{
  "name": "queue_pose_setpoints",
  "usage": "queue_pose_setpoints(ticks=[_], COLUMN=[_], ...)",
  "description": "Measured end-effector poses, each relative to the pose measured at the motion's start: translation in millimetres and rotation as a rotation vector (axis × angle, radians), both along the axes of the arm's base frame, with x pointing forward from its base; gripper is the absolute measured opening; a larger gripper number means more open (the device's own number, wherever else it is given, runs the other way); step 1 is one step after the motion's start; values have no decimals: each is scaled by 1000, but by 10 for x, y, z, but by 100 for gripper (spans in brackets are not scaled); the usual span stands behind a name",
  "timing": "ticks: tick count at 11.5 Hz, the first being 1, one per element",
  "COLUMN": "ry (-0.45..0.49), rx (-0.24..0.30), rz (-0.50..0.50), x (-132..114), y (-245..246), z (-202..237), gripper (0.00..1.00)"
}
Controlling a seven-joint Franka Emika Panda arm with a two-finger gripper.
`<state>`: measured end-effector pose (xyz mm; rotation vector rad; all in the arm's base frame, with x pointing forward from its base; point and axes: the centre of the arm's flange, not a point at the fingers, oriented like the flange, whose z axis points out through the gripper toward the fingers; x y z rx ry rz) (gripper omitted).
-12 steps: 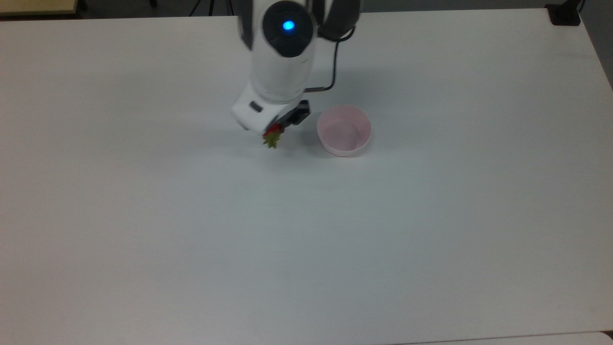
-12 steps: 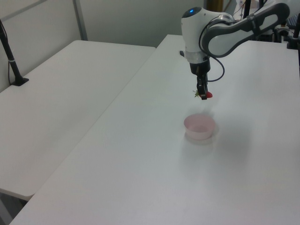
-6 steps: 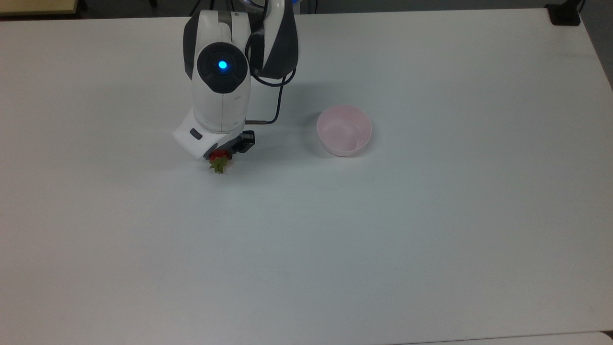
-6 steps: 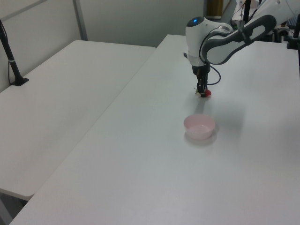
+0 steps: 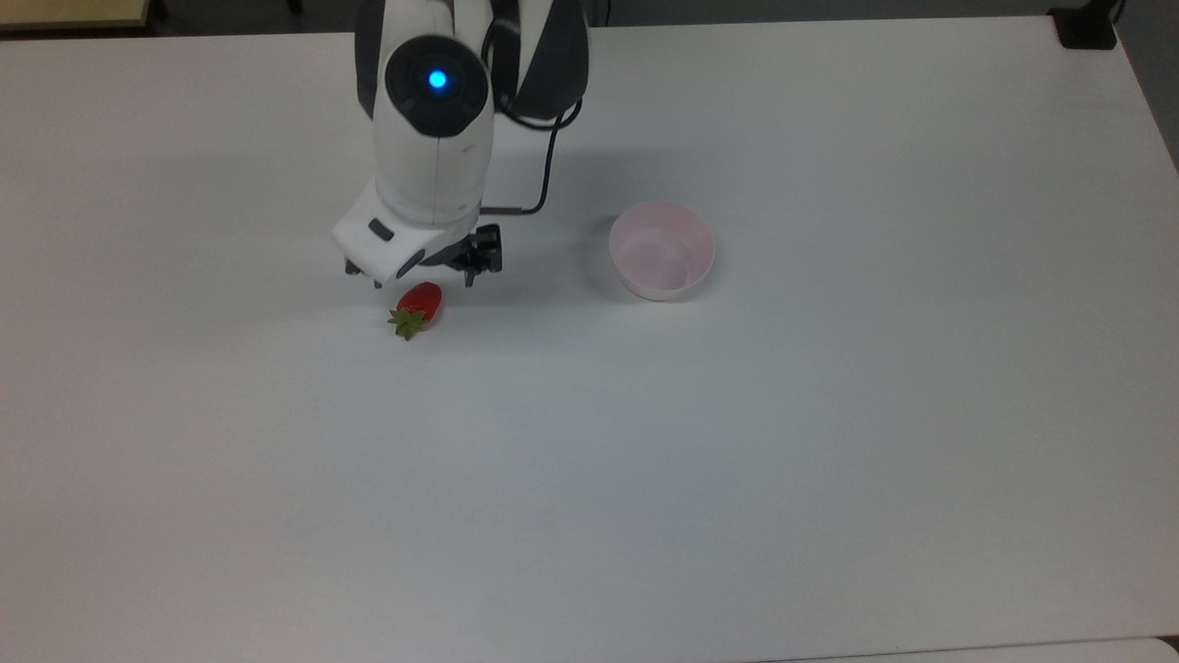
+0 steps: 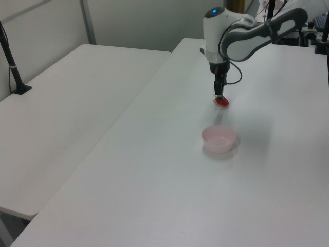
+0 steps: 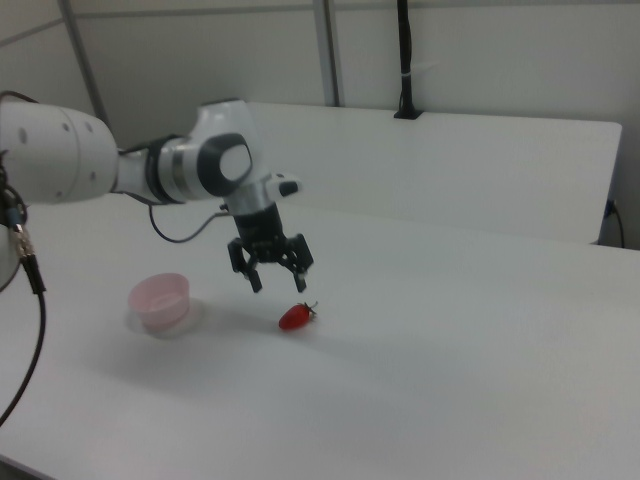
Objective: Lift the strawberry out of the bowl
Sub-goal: 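Open the gripper to release the strawberry and raise it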
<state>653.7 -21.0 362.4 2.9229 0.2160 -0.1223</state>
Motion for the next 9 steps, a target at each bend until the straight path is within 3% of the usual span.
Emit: queue_pose_setpoints(ticks=[2, 4, 6, 9], ry=[-5, -51, -50, -103], rx=[-2, 45, 92, 105], rz=[-34, -155, -202, -236], x=[-140, -380, -716, -1007], y=[240, 487, 540, 435], z=[500, 1149, 1726, 2184], gripper=[100, 100, 100, 100])
